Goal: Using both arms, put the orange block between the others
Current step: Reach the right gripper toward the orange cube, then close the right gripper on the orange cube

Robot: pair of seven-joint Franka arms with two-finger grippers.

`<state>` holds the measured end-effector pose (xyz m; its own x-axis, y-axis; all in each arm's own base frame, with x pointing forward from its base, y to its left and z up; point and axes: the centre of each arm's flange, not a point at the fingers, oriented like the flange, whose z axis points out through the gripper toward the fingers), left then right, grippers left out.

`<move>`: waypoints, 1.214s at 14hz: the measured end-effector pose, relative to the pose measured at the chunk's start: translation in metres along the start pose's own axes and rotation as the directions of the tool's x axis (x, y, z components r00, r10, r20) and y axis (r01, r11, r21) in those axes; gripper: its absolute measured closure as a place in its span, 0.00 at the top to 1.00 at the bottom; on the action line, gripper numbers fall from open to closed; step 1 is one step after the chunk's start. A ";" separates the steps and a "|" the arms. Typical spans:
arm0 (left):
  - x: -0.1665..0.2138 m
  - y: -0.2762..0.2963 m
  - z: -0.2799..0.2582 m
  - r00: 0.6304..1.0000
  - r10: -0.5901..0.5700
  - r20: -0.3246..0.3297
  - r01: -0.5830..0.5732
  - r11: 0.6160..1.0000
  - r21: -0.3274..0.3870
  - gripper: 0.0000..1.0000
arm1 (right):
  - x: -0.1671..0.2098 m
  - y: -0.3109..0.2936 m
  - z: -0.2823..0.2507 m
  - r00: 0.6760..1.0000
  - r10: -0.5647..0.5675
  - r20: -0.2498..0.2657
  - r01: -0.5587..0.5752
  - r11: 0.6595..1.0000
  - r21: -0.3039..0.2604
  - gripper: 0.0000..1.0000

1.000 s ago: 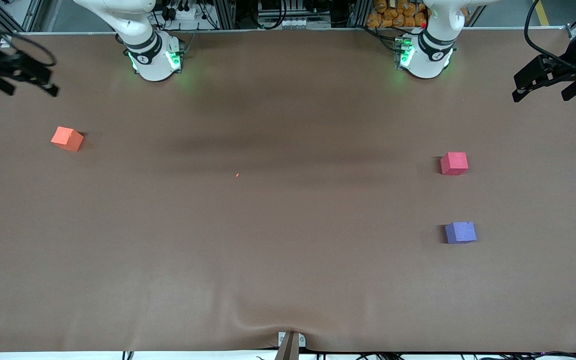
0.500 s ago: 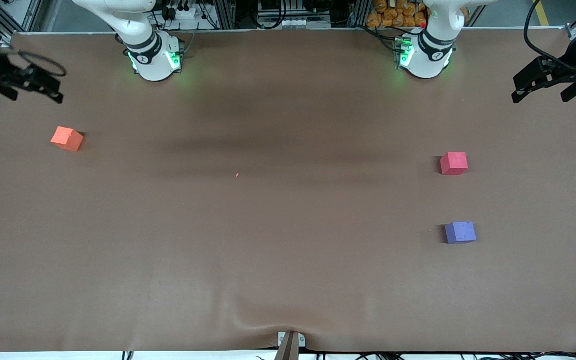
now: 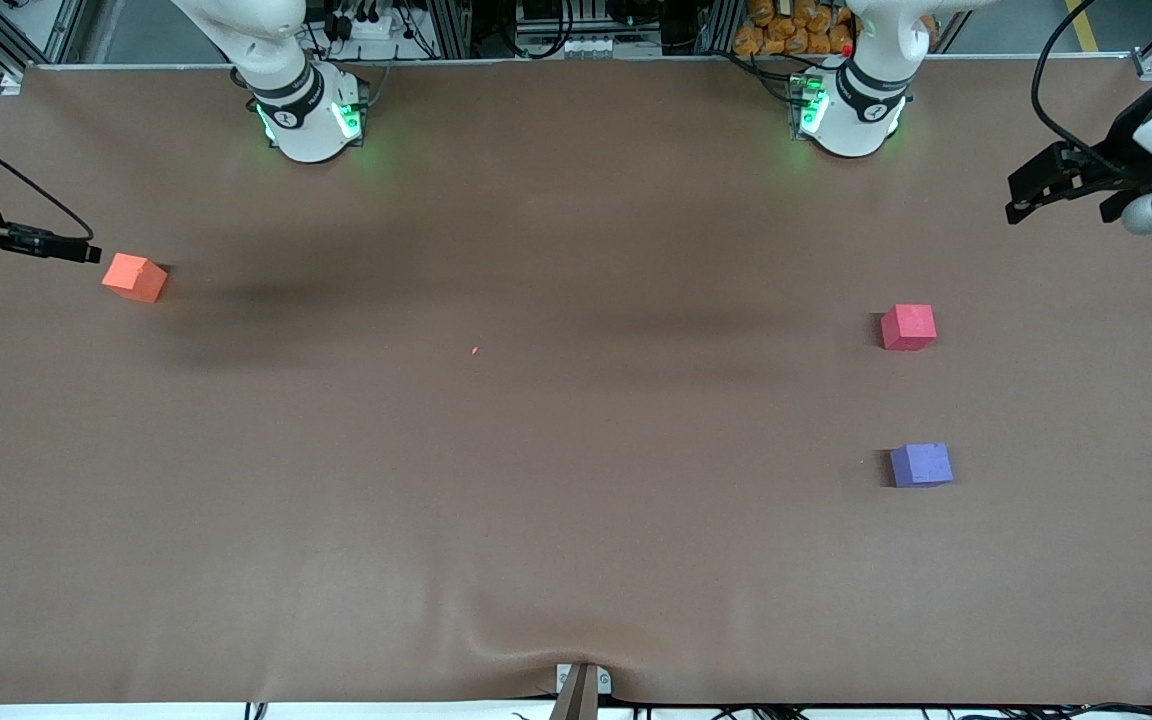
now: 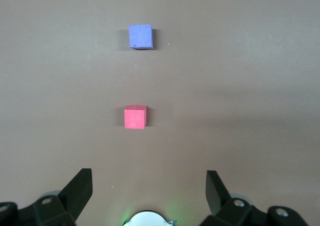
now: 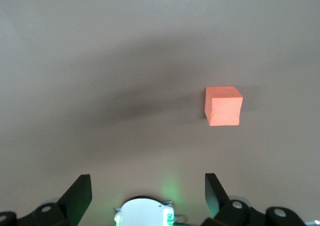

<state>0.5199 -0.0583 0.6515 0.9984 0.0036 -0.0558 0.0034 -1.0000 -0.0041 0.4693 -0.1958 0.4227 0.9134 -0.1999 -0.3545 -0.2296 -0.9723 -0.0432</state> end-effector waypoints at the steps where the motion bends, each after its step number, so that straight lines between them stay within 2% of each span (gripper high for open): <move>1: 0.002 0.001 0.002 1.000 0.002 0.003 -0.002 1.000 0.000 1.00 | 0.005 0.023 0.023 1.000 -0.022 0.019 0.022 0.999 0.024 1.00; 5: 0.005 0.002 0.005 1.000 0.003 0.003 -0.003 1.000 -0.002 1.00 | 0.027 0.114 0.108 0.993 -0.108 0.036 0.103 0.987 0.123 1.00; 7: 0.006 0.002 0.006 1.000 0.004 0.002 -0.004 1.000 -0.002 1.00 | 0.036 0.144 0.148 0.990 -0.139 0.033 0.133 0.980 0.149 1.00; 10: 0.011 0.003 0.011 1.000 0.006 0.003 -0.006 1.000 -0.004 1.00 | 0.046 0.160 0.193 0.987 -0.153 0.048 0.143 0.975 0.173 1.00; 15: 0.022 0.007 0.024 1.000 0.015 0.010 -0.015 1.000 -0.009 1.00 | 0.054 0.162 0.228 0.985 -0.157 0.075 0.139 0.970 0.202 1.00; 16: 0.022 0.007 0.024 1.000 0.015 0.010 -0.015 1.000 -0.009 1.00 | 0.054 0.163 0.231 0.985 -0.156 0.079 0.137 0.969 0.206 0.93; 17: 0.022 0.007 0.024 1.000 0.015 0.009 -0.014 1.000 -0.009 1.00 | 0.053 0.164 0.233 0.985 -0.153 0.082 0.133 0.969 0.210 0.80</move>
<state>0.5408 -0.0650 0.6264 0.9978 -0.0109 -0.0653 -0.0106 -0.9999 0.0054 0.4019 -0.3381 0.1792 0.9073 -0.0380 -0.4187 -0.1710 -0.9431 -0.2851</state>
